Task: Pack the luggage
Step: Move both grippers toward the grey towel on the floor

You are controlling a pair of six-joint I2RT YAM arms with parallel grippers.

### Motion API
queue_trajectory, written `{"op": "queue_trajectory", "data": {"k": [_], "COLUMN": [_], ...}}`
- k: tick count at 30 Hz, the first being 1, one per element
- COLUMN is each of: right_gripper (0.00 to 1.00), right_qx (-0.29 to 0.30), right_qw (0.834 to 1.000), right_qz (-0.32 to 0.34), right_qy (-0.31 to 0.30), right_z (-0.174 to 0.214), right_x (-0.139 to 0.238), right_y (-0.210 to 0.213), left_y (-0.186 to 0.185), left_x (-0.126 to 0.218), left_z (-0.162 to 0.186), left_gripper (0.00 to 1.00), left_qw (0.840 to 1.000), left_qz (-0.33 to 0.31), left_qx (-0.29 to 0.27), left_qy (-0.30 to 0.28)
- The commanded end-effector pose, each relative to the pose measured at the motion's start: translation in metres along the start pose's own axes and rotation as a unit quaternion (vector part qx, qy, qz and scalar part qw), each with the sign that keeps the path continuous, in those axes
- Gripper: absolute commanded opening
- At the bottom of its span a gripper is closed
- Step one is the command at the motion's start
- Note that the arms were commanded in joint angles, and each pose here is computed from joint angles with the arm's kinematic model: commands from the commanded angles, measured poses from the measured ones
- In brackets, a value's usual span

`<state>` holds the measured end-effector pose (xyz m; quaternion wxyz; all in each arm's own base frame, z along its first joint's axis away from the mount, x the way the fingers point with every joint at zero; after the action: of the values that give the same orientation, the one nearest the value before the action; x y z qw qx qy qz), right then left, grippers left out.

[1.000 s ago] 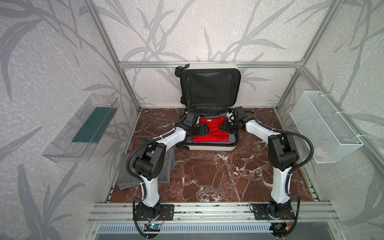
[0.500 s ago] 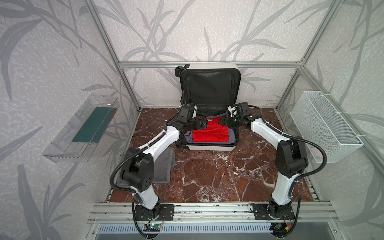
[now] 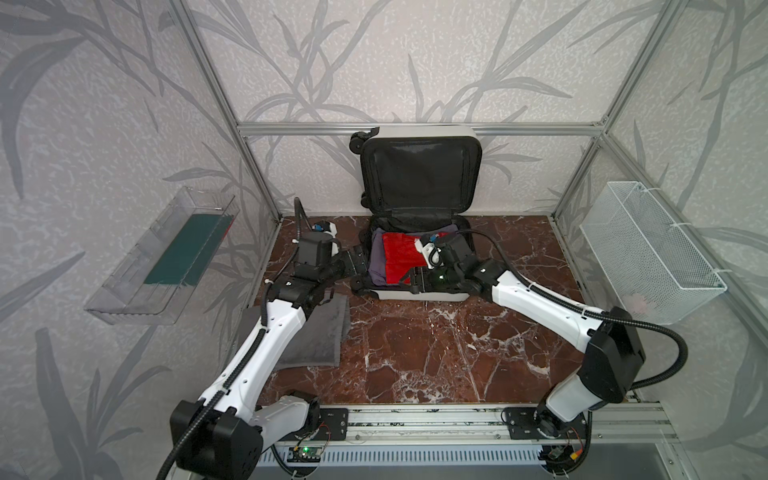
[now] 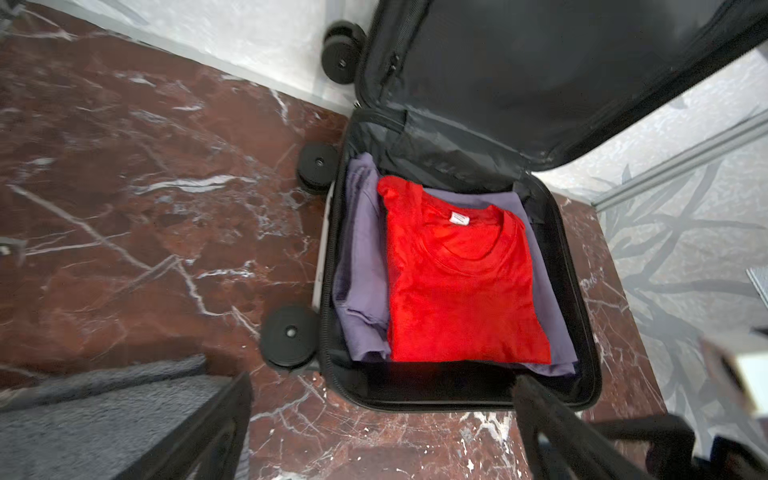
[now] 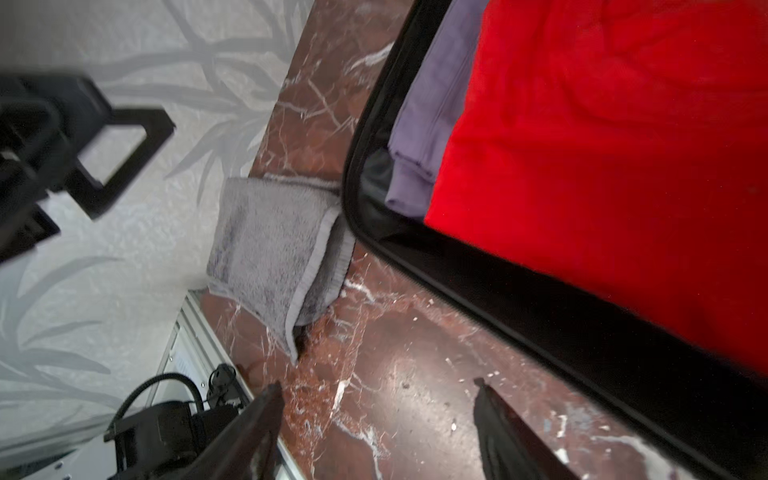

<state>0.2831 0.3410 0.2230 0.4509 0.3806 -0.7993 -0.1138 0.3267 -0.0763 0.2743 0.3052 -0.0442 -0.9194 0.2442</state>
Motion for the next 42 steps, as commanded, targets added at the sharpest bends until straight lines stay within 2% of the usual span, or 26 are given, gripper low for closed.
{"op": "queue_trajectory", "data": {"k": [1,4,6,12,17,23,36,38,40,42], "right_gripper": [0.73,0.73,0.73,0.73,0.73,0.73,0.71,0.68,0.59,0.40], "right_qx": [0.016,0.031,0.042,0.049,0.053,0.029,0.023,0.020,0.016,0.010], "right_qw": [1.000,0.999,0.998,0.997,0.995,0.996,0.994,0.994,0.994,0.994], "right_qz": [0.008,0.010,0.038,0.048,0.064,0.065,0.078,0.078,0.078,0.078], "right_qy": [-0.011,0.004,0.015,0.043,0.061,0.060,0.067,0.072,0.076,0.080], "right_z": [0.010,0.028,0.041,0.073,0.090,0.094,0.085,0.087,0.090,0.094], "right_x": [-0.015,-0.038,-0.065,-0.130,-0.170,-0.200,-0.242,-0.246,-0.248,-0.249], "right_y": [0.025,0.049,0.050,0.078,0.087,0.086,0.085,0.083,0.082,0.079], "left_y": [0.028,0.043,0.051,0.068,0.073,0.082,0.085,0.084,0.084,0.083], "left_x": [0.010,0.012,0.013,0.007,0.008,0.007,0.005,0.005,0.006,0.007], "left_z": [0.002,-0.005,-0.007,-0.010,-0.014,-0.011,-0.006,-0.005,-0.004,-0.004], "left_gripper": [0.99,0.99,0.99,0.99,0.99,0.99,0.99,0.99,0.99,0.99], "left_qw": [0.999,0.998,0.997,0.993,0.993,0.992,0.991,0.991,0.991,0.991], "left_qz": [-0.032,-0.033,-0.034,-0.048,-0.048,-0.059,-0.050,-0.049,-0.048,-0.047], "left_qx": [0.028,0.060,0.074,0.105,0.112,0.110,0.124,0.125,0.125,0.125], "left_qy": [0.007,0.010,0.010,0.009,0.004,0.013,0.018,0.019,0.019,0.018]}}
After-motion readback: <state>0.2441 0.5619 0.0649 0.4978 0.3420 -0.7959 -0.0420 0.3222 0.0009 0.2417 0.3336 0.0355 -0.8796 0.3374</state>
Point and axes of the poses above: each gripper's point midway between its finger pads, its own x axis back along the fingers, its own y axis along the line the jaws close on, z = x × y, the point moved 3 cm from there along x, back along the fingers, and after that the axes turned 4 degrees about x, right-handed, at the moved point
